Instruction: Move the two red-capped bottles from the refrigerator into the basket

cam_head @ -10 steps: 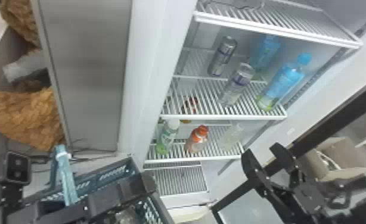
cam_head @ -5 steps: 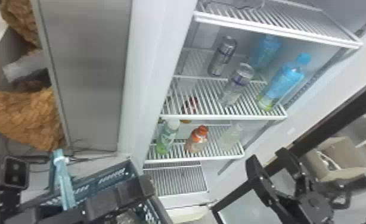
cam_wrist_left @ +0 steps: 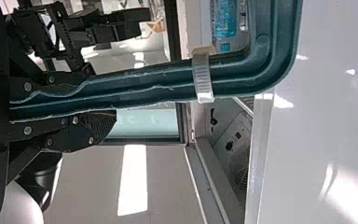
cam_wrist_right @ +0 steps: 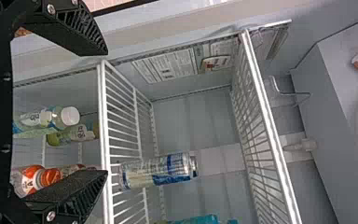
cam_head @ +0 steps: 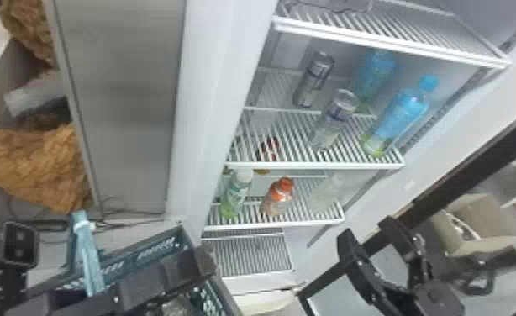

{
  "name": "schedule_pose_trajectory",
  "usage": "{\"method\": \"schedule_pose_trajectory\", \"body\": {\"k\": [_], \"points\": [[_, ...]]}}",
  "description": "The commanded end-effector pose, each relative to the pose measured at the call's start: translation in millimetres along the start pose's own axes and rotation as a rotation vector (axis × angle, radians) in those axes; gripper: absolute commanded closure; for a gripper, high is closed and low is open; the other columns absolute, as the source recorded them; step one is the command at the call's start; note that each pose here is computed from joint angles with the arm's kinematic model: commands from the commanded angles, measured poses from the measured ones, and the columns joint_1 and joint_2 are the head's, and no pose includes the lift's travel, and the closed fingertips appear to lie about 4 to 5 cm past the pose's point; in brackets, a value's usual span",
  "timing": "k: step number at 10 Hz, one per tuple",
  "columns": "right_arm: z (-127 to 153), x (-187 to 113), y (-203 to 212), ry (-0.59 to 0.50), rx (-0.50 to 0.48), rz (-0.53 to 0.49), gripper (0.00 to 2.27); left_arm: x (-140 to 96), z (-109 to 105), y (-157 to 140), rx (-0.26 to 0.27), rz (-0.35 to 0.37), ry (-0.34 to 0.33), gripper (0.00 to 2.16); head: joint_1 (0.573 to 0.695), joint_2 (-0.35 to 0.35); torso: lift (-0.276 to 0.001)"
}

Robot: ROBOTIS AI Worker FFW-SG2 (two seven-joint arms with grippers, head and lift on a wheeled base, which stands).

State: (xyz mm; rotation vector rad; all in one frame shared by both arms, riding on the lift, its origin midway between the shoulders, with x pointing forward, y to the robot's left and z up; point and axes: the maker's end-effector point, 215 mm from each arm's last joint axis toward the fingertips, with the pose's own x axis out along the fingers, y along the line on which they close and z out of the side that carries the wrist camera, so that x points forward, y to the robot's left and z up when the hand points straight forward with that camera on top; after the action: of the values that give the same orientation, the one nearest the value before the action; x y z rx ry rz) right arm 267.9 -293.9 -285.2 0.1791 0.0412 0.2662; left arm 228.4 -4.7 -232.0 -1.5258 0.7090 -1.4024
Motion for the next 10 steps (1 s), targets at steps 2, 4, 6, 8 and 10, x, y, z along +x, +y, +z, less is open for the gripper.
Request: {"method": "schedule_pose_trajectory", "body": {"k": [2, 4, 6, 8, 10], "points": [[-0.7, 2.2, 2.1, 0.01, -0.005, 0.01, 0.11, 1.4, -1.7, 0.9, -0.002, 0.001, 0.007, 1.21, 0.695, -0.35, 0.0], [-5.4, 1.1, 1.4, 0.024, 0.0, 0.007, 0.11, 0.7, -3.2, 2.3, -0.004, 0.008, 0.012, 1.21, 0.695, -0.35, 0.0], [-6.8, 2.1, 1.1, 0.032, 0.0, 0.009, 0.11, 1.0, -4.6, 3.5, -0.006, 0.011, 0.016, 1.21, 0.695, -0.35, 0.0], [-7.1, 4.6, 1.9, 0.037, -0.006, 0.015, 0.11, 0.8, -5.4, 4.6, -0.005, 0.016, 0.022, 1.21, 0.695, -0.35, 0.0], [-8.6, 4.6, 0.6, 0.041, -0.005, 0.013, 0.11, 1.2, -4.8, 4.2, -0.003, 0.015, 0.023, 1.21, 0.695, -0.35, 0.0]]}}
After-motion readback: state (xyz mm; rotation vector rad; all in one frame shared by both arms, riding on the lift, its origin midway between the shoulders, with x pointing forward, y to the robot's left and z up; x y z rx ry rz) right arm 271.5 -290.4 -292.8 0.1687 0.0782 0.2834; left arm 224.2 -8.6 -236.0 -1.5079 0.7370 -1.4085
